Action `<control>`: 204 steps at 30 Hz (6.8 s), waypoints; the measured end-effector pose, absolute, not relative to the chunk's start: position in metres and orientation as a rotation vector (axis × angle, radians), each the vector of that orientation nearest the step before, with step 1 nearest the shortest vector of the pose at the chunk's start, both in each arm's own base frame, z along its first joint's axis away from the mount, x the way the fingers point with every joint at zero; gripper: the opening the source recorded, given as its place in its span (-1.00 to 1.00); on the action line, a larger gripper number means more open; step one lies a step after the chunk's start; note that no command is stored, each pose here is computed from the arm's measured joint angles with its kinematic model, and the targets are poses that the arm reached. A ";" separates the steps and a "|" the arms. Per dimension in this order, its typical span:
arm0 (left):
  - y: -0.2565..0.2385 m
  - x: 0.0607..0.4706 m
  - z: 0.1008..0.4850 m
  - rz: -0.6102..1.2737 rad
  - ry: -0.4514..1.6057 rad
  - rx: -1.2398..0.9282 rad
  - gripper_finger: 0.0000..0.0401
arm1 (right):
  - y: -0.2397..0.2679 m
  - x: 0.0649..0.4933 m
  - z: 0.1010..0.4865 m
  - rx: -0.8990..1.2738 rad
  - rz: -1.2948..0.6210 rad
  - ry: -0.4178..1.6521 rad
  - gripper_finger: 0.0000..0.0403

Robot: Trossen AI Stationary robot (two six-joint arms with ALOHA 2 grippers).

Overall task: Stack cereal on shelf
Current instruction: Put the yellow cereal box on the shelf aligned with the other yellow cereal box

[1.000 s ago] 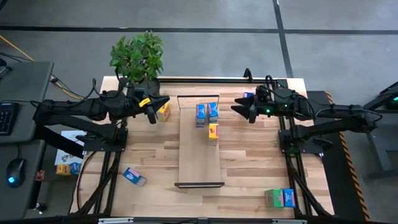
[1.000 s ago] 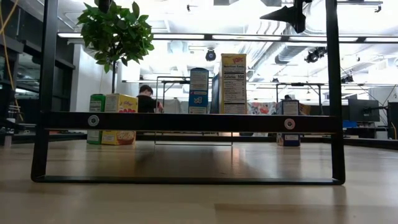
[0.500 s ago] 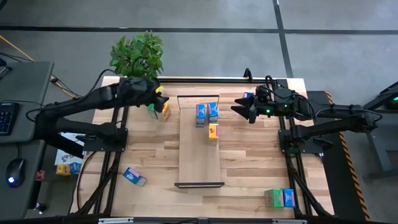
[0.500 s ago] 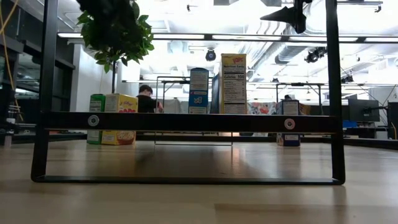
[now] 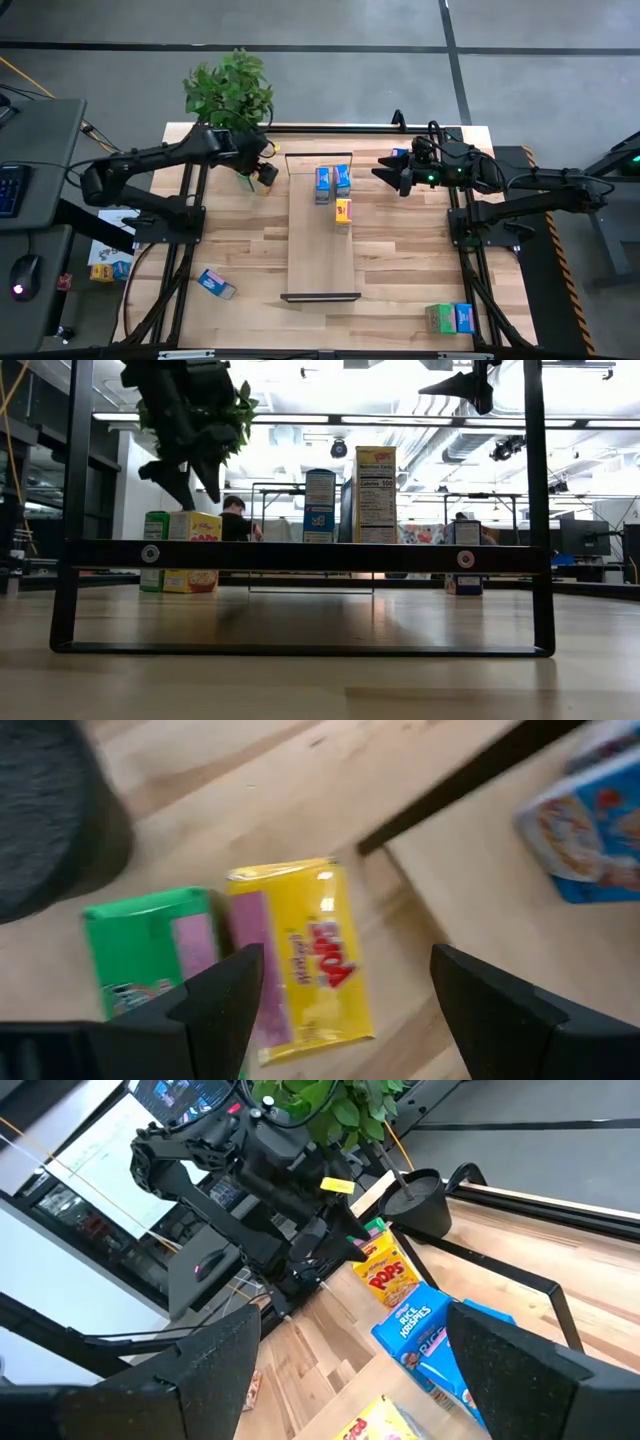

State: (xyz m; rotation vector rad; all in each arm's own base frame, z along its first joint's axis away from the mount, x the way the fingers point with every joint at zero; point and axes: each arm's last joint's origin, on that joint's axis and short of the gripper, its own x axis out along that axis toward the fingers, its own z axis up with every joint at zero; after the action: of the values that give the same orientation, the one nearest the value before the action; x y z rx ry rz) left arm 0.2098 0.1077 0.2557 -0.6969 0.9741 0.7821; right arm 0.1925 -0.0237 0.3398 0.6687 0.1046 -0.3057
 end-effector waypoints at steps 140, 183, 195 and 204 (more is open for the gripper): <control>-0.040 0.311 0.314 -0.001 0.974 0.057 -0.60 | -0.025 0.191 0.336 0.677 -0.375 0.120 0.55; -0.007 0.295 0.348 -0.013 0.920 0.008 0.03 | -0.025 0.191 0.336 0.677 -0.376 0.121 0.55; 0.000 0.249 0.270 0.170 0.750 -0.199 -0.94 | -0.025 0.191 0.335 0.676 -0.377 0.127 0.55; 0.001 0.268 0.237 0.200 0.627 -0.271 -1.00 | -0.025 0.191 0.335 0.686 -0.379 0.126 0.55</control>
State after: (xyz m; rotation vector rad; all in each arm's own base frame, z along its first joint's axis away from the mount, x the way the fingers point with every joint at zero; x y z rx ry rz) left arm 0.2676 0.0012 0.2371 -0.2715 0.6266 0.1997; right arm 0.1913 -0.0247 0.3353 0.6856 0.1262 -0.3786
